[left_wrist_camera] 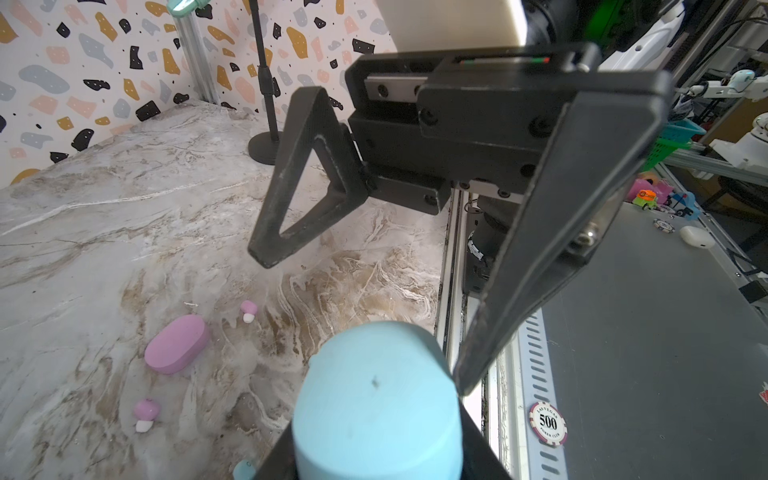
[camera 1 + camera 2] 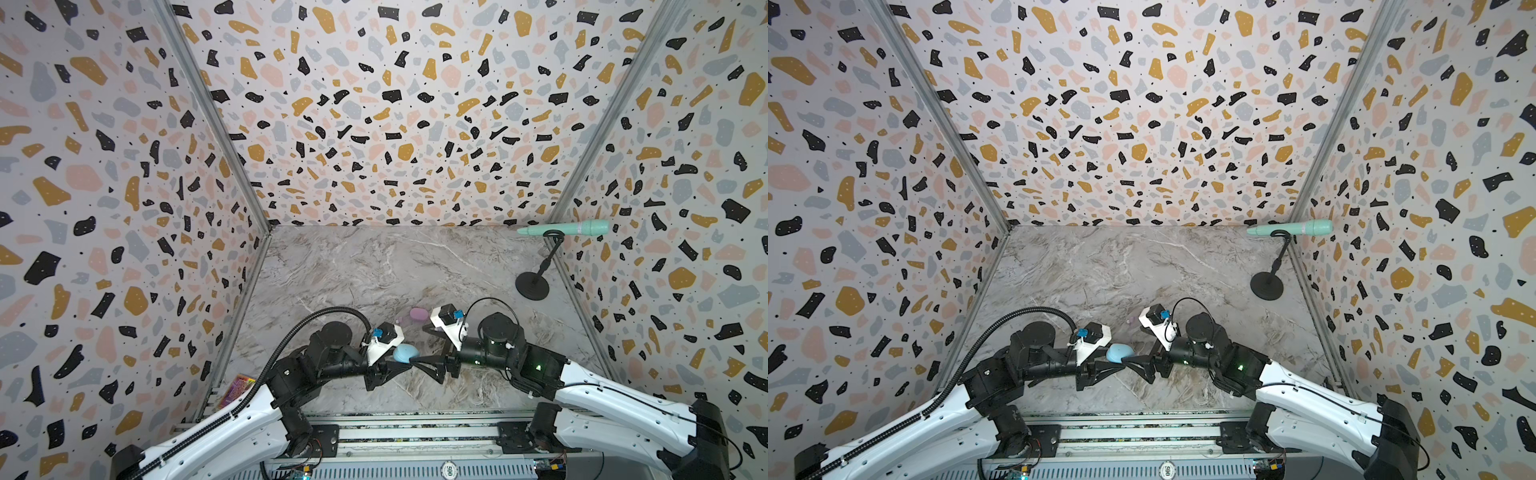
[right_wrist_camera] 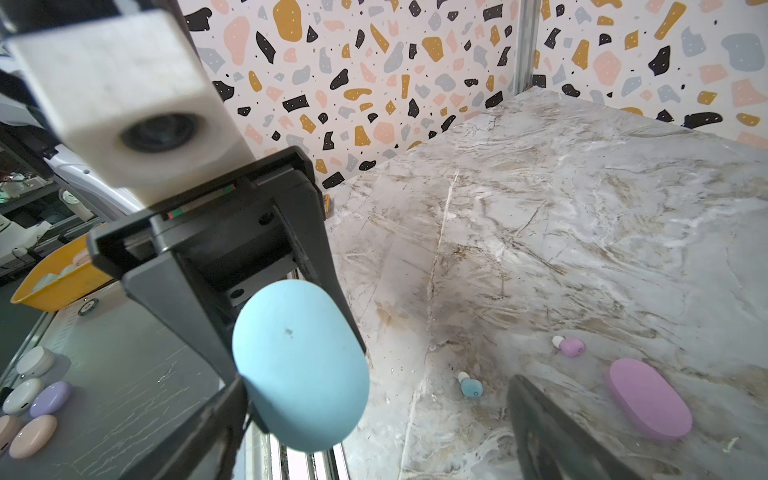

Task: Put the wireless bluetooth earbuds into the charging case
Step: 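Grip the case lid with the right gripper and swing it open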

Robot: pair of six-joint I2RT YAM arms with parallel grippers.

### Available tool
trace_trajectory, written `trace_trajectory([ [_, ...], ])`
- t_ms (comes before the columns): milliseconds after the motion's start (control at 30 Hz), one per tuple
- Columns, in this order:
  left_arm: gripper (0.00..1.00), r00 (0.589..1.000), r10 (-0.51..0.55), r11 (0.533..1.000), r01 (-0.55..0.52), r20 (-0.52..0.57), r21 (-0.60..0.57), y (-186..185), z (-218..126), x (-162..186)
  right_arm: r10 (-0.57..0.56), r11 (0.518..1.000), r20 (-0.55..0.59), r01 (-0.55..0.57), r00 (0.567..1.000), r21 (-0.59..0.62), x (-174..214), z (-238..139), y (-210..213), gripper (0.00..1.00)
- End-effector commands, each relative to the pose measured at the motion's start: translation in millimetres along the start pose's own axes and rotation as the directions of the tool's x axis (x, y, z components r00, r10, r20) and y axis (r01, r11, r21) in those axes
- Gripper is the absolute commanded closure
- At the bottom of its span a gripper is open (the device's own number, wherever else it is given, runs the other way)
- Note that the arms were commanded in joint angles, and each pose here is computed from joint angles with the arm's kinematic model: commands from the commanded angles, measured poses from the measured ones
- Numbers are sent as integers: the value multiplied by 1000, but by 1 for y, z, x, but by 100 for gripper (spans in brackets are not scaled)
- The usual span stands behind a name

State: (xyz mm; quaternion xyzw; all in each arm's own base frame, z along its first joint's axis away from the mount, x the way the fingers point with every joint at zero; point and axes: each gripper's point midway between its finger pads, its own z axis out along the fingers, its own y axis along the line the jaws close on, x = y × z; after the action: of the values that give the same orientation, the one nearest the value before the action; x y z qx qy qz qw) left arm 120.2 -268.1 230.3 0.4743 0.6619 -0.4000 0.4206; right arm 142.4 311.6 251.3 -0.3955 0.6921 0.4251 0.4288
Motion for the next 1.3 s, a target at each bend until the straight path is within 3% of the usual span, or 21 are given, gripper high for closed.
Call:
trace_trajectory([
  [0, 100, 997, 41, 995, -47, 70, 83, -17, -3, -15, 9, 993, 48, -14, 999, 116, -18, -6, -22, 3],
  [700, 100, 997, 37, 996, -43, 67, 80, -16, -2, -14, 21, 994, 46, -26, 999, 102, -20, -5, -23, 4],
  [1033, 100, 998, 28, 995, -32, 50, 97, -17, 2, -10, 4, 1000, 55, -5, 998, 16, -28, 0, -8, 16],
  [1267, 100, 998, 27, 995, -31, 51, 96, -17, 2, -10, -7, 1000, 40, 8, 999, -29, -29, 5, -2, 32],
])
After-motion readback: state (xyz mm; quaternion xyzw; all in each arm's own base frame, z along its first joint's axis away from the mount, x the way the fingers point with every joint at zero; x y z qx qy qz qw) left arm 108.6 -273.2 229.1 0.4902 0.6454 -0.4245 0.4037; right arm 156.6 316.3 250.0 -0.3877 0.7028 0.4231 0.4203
